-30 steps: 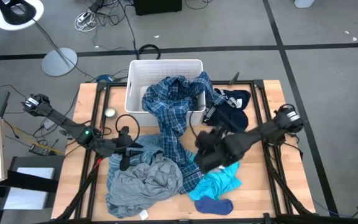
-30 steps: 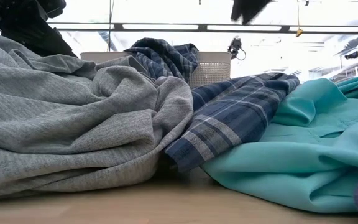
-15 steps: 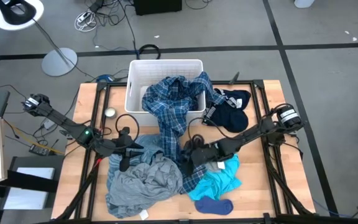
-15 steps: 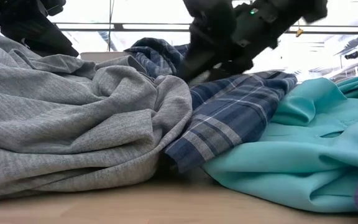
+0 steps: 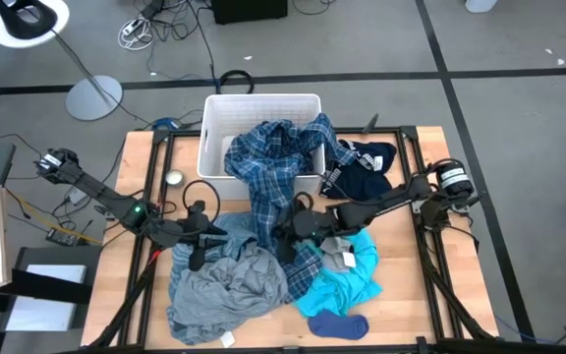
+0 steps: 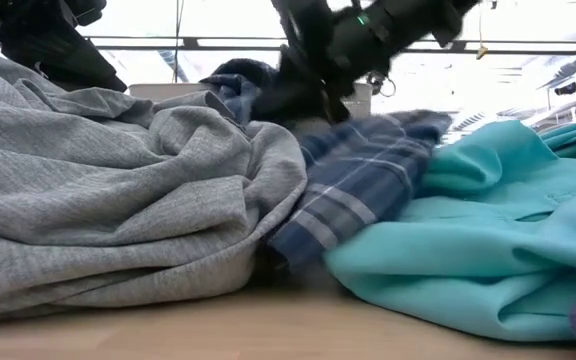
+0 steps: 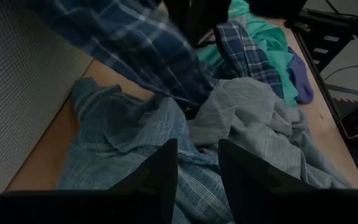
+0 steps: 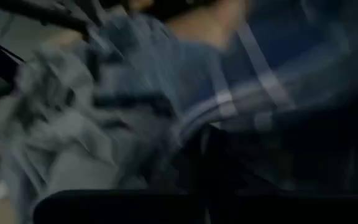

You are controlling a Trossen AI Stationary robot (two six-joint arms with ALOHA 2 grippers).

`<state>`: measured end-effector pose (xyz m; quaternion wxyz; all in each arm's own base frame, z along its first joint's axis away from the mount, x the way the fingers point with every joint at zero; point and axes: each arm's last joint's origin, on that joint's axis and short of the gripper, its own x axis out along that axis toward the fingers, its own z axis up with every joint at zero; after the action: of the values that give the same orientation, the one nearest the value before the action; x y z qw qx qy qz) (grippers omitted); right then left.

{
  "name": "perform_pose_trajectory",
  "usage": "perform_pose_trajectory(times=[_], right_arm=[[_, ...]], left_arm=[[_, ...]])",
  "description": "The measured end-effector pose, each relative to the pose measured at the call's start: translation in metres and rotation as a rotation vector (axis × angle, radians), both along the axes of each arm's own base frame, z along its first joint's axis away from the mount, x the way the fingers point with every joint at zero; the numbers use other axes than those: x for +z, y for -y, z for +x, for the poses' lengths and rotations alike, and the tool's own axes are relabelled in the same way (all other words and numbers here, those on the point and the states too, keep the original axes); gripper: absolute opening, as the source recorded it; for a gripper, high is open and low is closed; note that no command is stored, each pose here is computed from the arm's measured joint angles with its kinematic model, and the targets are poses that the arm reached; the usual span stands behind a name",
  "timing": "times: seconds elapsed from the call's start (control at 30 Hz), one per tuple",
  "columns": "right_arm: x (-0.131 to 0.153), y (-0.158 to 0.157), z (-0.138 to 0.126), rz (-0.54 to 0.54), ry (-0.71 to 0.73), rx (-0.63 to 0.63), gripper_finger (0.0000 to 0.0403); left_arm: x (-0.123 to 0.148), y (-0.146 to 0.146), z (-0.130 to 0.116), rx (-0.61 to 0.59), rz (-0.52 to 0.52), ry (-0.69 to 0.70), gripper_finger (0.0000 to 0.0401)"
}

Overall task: Sort clothes
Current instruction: Put the blue checkered shirt into the white laundry bin

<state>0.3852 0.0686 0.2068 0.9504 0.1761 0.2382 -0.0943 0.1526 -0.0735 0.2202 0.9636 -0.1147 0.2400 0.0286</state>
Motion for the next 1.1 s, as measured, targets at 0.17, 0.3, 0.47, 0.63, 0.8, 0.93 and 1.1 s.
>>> perform_pose_trajectory(times=[0.17, 0.3, 0.47, 0.63, 0.8, 0.93, 1.1], right_arm=[[0.051, 0.014, 0.022, -0.161, 0.085, 0.046, 0.0004], [0.103, 0.038, 0.033, -0.315, 0.107, 0.055, 0.0002], [0.162, 0.080, 0.037, -0.460, 0.187, -0.008, 0.0002], [0.217, 0.132, 0.027, -0.607, 0.309, -0.136, 0.0001], [0.264, 0.184, 0.005, -0.666, 0.493, -0.284, 0.0001], [0.292, 0.217, -0.015, -0.722, 0.641, -0.361, 0.0001], [0.295, 0.240, -0.028, -0.674, 0.650, -0.415, 0.0000]], left_arm=[[0.000, 0.000, 0.000, 0.000, 0.000, 0.000, 0.0121], [0.000, 0.000, 0.000, 0.000, 0.000, 0.000, 0.0121], [0.000, 0.000, 0.000, 0.000, 0.000, 0.000, 0.0121], [0.000, 0.000, 0.000, 0.000, 0.000, 0.000, 0.0121], [0.000, 0.000, 0.000, -0.007, 0.014, 0.000, 0.0121], [0.000, 0.000, 0.000, -0.012, 0.024, 0.000, 0.0121], [0.000, 0.000, 0.000, -0.024, 0.049, -0.004, 0.0121]])
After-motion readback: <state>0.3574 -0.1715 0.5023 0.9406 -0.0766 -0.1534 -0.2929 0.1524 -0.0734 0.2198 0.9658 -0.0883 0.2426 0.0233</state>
